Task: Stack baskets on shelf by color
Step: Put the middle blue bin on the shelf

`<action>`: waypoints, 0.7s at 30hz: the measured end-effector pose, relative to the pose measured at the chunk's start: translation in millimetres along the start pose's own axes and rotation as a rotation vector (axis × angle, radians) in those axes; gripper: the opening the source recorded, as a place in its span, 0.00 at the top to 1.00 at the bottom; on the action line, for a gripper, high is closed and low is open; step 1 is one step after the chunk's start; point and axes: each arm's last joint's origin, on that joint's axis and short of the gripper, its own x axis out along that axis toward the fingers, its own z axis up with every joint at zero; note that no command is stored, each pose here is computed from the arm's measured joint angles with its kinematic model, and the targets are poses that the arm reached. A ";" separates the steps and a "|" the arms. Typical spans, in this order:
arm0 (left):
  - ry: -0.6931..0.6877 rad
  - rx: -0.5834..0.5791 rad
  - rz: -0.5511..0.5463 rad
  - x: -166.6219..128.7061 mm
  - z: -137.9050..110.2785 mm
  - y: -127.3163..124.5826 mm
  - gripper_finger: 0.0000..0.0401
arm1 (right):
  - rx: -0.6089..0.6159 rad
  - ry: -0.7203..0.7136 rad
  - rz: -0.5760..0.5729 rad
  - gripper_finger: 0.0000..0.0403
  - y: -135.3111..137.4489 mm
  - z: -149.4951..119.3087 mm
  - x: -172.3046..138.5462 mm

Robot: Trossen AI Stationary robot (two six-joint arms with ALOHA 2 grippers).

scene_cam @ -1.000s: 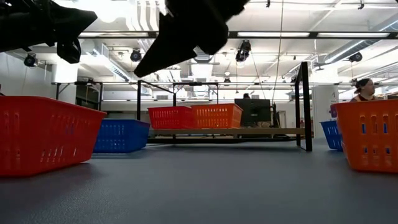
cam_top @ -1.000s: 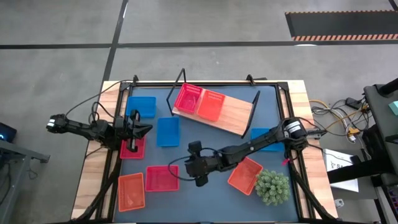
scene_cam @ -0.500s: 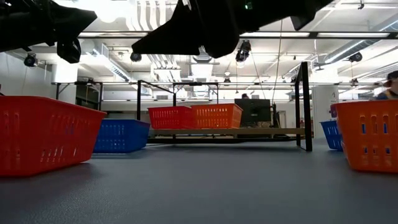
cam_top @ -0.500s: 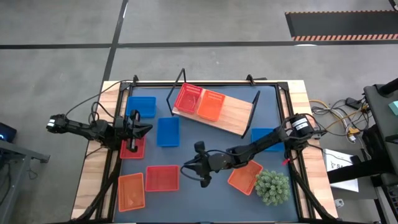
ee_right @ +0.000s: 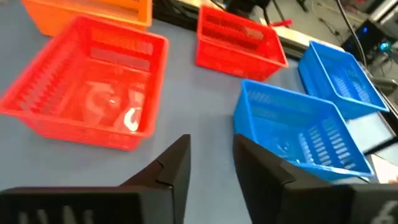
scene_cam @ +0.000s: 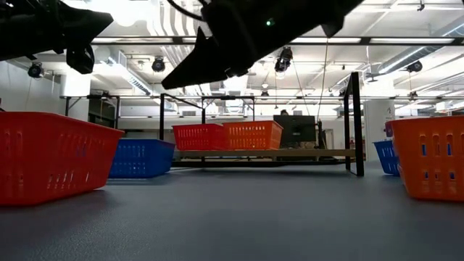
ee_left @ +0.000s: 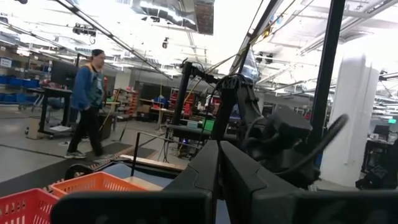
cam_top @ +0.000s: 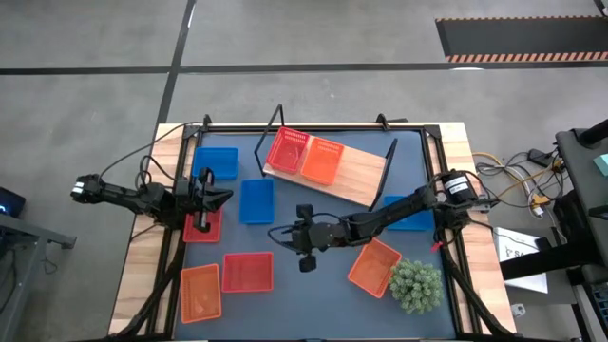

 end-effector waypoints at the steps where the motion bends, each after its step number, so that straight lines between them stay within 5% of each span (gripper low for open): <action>1: 0.000 0.000 0.000 0.0 0.0 0.0 1.00 | 0.005 0.005 -0.004 0.69 -1.9 1.0 1.1; 9: 0.001 0.002 0.000 0.1 -0.1 0.0 1.00 | 0.020 0.034 -0.024 0.56 -13.6 21.2 23.3; 15: 0.004 0.006 0.004 0.3 -0.5 0.0 1.00 | 0.001 0.114 -0.044 0.55 -34.1 27.5 55.2; 21: 0.006 0.008 0.005 0.4 -0.7 0.1 1.00 | 0.051 0.151 0.054 0.56 -54.4 24.4 91.5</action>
